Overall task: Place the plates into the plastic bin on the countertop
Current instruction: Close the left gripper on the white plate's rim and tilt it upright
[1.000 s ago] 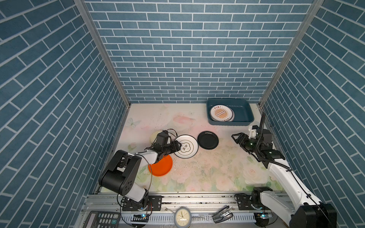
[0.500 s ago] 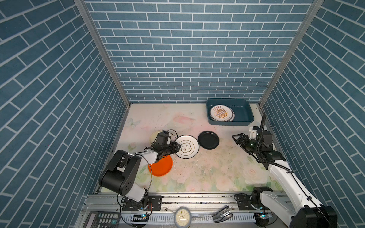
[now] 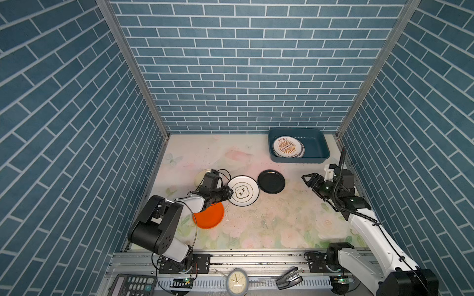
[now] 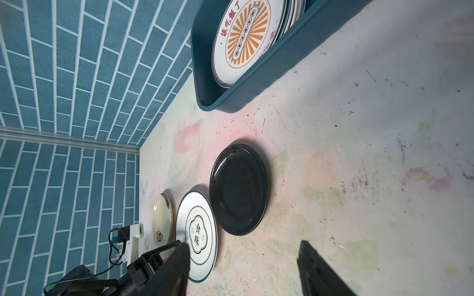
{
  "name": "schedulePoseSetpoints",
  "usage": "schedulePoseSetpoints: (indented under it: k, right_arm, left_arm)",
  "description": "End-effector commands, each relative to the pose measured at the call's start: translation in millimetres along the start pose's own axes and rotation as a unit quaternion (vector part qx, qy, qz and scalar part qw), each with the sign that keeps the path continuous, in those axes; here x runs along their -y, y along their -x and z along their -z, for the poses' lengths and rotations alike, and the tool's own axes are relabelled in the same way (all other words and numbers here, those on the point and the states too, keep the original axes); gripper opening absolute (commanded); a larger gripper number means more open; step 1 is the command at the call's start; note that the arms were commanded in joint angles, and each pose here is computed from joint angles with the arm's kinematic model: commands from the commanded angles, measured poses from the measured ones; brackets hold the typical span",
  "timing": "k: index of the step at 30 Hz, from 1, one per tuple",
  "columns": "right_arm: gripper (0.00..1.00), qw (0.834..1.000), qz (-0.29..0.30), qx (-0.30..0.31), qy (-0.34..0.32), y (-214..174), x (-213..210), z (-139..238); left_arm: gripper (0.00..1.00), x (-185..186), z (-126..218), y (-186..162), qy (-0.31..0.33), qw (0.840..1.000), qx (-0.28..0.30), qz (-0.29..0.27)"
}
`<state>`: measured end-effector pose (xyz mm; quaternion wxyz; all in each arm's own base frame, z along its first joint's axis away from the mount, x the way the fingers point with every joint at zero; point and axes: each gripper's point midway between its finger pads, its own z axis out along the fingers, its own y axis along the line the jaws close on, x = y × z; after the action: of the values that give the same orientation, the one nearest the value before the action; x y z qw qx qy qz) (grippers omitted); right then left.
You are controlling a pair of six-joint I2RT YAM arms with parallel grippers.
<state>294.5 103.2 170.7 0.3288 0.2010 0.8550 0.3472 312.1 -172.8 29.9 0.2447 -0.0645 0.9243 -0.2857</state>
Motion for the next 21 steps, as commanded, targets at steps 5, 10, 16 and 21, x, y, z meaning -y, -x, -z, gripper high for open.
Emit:
schedulePoseSetpoints:
  k: [5, 10, 16, 21]
  right_arm:
    - [0.67, 1.000, -0.011, 0.006, -0.001, -1.0, 1.6, 1.6]
    - [0.67, 1.000, -0.013, 0.005, 0.000, -2.1, 2.3, 1.1]
    - [0.67, 1.000, -0.015, 0.006, 0.001, -2.0, 2.1, 1.7]
    - [0.67, 1.000, -0.016, 0.007, 0.002, -2.1, 2.1, 1.2]
  left_arm:
    - [0.35, 5.5, 5.3, 4.9, -0.004, 1.000, 0.004, -0.006]
    - [0.34, 7.2, 5.6, 5.2, -0.008, 1.000, 0.004, -0.006]
    - [0.26, 9.8, 7.4, 6.1, -0.014, 1.000, 0.007, -0.006]
    - [0.25, 11.4, 10.1, 7.4, -0.018, 1.000, 0.013, -0.007]
